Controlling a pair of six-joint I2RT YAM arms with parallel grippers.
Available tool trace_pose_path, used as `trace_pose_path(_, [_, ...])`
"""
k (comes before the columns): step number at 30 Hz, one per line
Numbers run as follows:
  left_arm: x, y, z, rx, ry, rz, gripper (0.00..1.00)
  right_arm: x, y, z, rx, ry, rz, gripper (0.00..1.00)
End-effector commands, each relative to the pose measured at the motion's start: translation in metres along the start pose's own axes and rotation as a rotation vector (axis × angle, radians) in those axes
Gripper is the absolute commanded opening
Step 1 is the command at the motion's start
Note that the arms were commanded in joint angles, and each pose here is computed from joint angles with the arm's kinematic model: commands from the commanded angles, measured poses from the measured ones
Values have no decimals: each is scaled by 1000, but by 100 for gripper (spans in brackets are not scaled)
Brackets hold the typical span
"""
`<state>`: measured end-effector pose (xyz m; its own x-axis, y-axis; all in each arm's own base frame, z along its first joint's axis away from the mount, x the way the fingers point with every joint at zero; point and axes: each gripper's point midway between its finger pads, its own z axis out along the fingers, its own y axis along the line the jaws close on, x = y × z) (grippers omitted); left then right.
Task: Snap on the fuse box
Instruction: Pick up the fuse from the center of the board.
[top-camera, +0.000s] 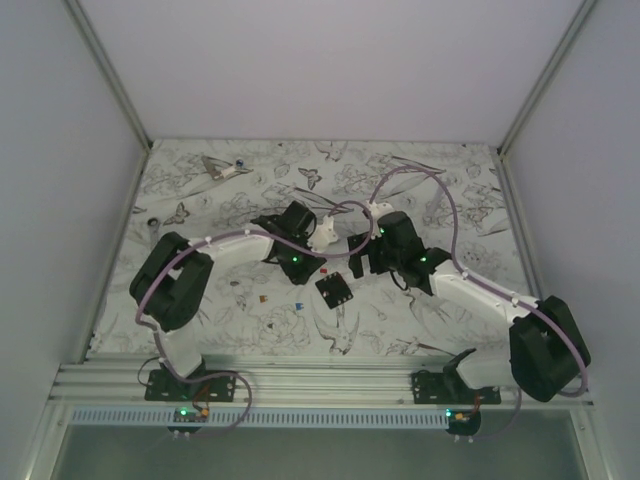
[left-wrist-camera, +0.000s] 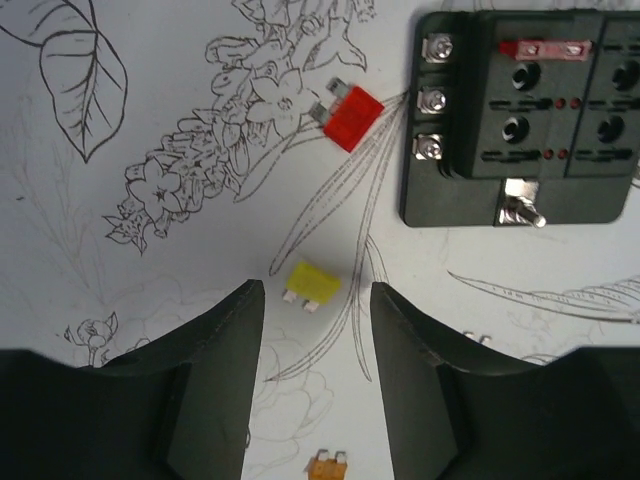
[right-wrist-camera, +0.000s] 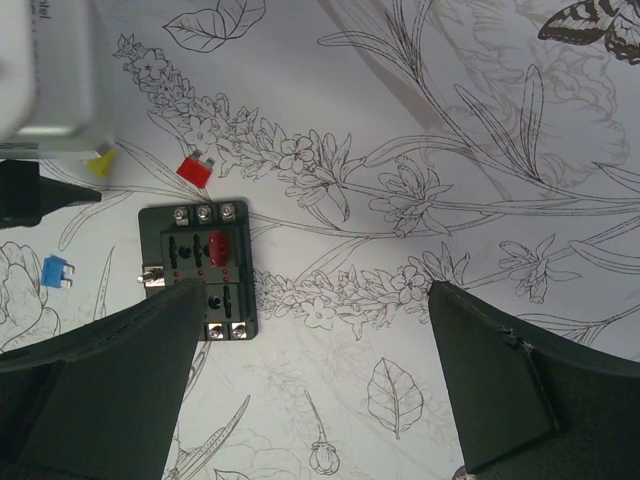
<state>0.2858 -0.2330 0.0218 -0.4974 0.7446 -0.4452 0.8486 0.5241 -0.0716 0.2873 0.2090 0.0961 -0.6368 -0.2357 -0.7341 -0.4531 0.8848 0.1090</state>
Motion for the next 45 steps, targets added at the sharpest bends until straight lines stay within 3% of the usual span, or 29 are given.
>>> trace_pose_path(1, [12, 5, 6, -34, 91, 27, 47, -18, 8, -3, -45, -65, 7, 100])
trace_pose_path(5, [12, 11, 9, -58, 116, 9, 39, -18, 7, -3, -46, -66, 8, 100])
trace_pose_path(13, [15, 32, 8, -155, 163, -82, 33, -16, 7, -2, -48, -65, 7, 100])
trace_pose_path(19, [14, 42, -8, -202, 131, -221, 38, -14, 6, 0, -45, -61, 10, 100])
trace_pose_path(28, [-15, 16, -31, -162, 23, -414, 57, -13, 6, 0, -48, -64, 16, 100])
trace_pose_path(34, [-1, 7, -27, -182, 102, -452, 57, -12, 6, -1, -49, -65, 19, 100])
trace_pose_path(45, [8, 2, -9, -154, 187, -435, 47, -12, 6, -3, -50, -70, 18, 100])
